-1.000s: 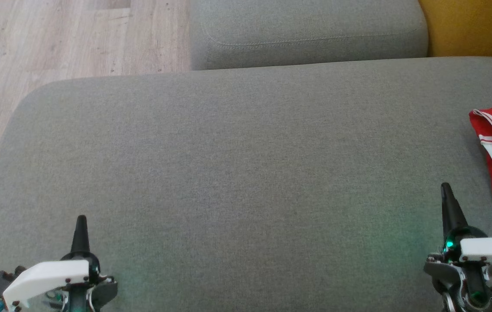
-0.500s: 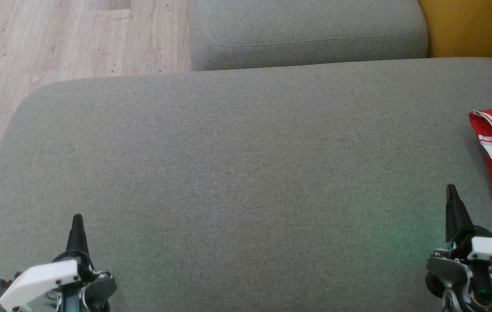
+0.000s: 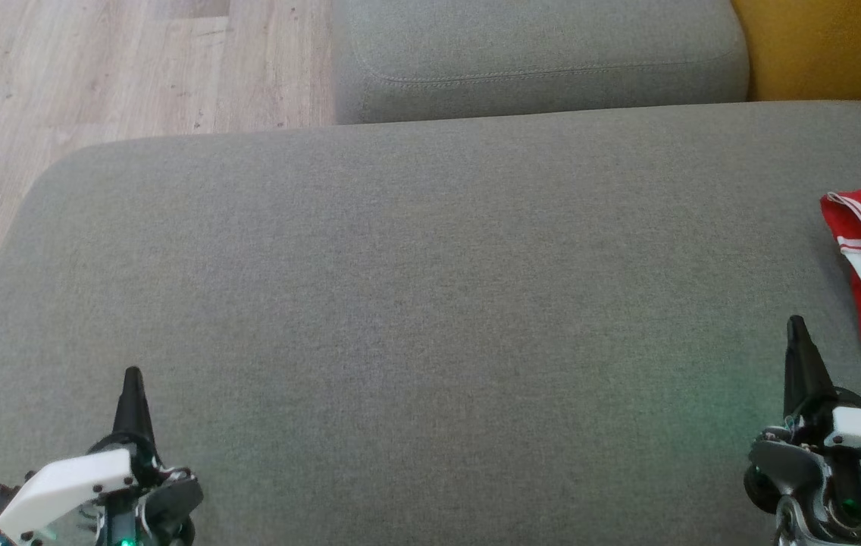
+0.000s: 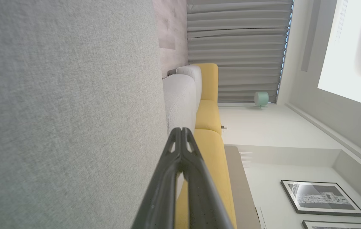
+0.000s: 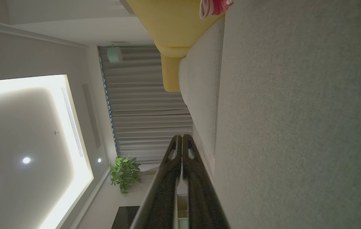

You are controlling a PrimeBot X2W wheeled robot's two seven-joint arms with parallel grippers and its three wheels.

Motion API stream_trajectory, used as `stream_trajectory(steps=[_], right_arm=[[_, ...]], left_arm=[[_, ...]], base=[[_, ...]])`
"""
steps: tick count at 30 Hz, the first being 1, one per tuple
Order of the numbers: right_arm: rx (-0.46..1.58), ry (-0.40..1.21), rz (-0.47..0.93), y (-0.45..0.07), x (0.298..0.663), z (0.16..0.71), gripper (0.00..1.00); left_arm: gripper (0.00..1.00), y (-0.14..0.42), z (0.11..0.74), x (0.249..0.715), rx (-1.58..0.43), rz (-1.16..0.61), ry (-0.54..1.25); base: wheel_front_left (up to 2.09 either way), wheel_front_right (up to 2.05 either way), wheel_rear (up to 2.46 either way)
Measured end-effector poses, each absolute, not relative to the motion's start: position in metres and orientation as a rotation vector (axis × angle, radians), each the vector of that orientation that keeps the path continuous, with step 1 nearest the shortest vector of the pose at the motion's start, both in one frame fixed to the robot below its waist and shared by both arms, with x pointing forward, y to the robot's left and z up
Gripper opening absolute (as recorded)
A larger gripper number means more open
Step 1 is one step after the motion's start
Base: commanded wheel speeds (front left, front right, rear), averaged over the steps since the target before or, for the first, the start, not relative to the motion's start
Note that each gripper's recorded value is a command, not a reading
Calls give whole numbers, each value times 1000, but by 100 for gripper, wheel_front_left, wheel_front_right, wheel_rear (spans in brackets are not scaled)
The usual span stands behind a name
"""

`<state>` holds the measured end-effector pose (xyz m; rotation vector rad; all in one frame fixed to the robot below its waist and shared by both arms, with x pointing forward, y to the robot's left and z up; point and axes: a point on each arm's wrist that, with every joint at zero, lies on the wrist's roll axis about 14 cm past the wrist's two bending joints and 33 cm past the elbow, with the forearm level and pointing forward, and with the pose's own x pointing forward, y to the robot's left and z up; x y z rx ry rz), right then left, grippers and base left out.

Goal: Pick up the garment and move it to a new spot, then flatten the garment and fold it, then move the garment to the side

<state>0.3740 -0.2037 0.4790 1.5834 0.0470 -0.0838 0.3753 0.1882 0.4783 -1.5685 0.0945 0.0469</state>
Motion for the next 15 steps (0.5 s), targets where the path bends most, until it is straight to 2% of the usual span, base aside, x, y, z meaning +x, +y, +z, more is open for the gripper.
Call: stream_trajectory(steps=[15], right_arm=[[1584, 44, -86, -205, 374, 479, 0]], left_arm=[[0, 188, 478, 375, -1569, 47, 94]], base=[[0, 0, 0]])
